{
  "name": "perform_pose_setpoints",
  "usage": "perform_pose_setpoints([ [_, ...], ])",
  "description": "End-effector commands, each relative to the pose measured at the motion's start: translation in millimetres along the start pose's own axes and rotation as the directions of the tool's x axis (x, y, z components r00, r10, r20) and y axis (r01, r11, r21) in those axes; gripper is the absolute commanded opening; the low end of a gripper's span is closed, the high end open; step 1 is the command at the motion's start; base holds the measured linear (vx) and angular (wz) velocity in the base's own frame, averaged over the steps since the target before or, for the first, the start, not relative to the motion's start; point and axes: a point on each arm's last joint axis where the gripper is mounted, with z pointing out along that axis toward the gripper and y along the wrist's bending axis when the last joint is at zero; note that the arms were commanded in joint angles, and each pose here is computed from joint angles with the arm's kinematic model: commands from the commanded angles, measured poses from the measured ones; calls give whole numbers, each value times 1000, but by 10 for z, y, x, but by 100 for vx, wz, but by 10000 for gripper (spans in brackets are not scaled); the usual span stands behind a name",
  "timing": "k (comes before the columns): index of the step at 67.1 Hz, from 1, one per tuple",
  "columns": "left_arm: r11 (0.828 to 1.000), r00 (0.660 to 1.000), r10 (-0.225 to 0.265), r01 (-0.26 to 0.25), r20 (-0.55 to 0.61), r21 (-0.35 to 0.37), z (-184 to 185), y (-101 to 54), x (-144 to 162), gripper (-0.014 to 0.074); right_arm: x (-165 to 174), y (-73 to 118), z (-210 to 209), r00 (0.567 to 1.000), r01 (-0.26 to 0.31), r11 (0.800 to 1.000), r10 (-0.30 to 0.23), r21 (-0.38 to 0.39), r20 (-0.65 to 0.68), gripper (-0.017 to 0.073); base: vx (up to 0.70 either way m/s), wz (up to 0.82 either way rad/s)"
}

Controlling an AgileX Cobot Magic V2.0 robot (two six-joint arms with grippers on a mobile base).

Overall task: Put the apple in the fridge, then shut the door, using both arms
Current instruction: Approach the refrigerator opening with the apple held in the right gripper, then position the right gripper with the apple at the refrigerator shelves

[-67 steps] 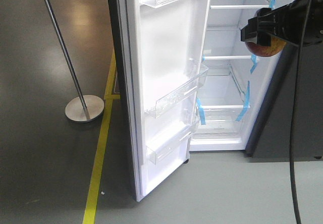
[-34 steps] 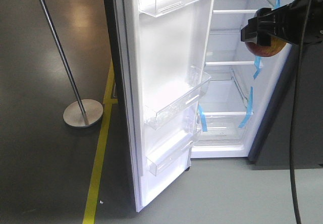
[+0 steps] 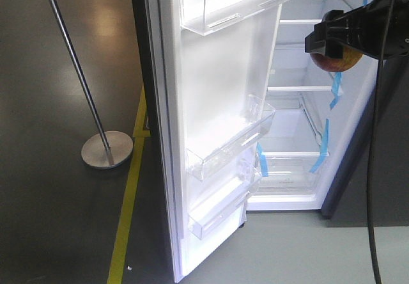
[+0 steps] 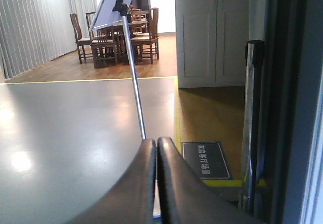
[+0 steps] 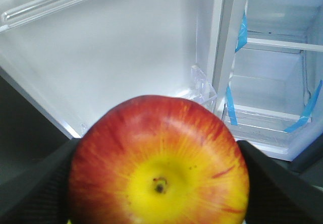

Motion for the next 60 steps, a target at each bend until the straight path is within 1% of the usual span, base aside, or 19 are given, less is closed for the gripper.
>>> perform_pose_setpoints([
  [1, 1000, 998, -3, 1, 62, 27, -8, -22, -14, -8, -166, 43, -215, 991, 14, 1000, -14, 4, 135, 105, 11, 2],
  [60, 1000, 998, -3, 1, 62, 27, -8, -22, -14, -8, -166, 43, -215, 991, 14, 1000, -14, 4, 135, 105, 9, 1],
])
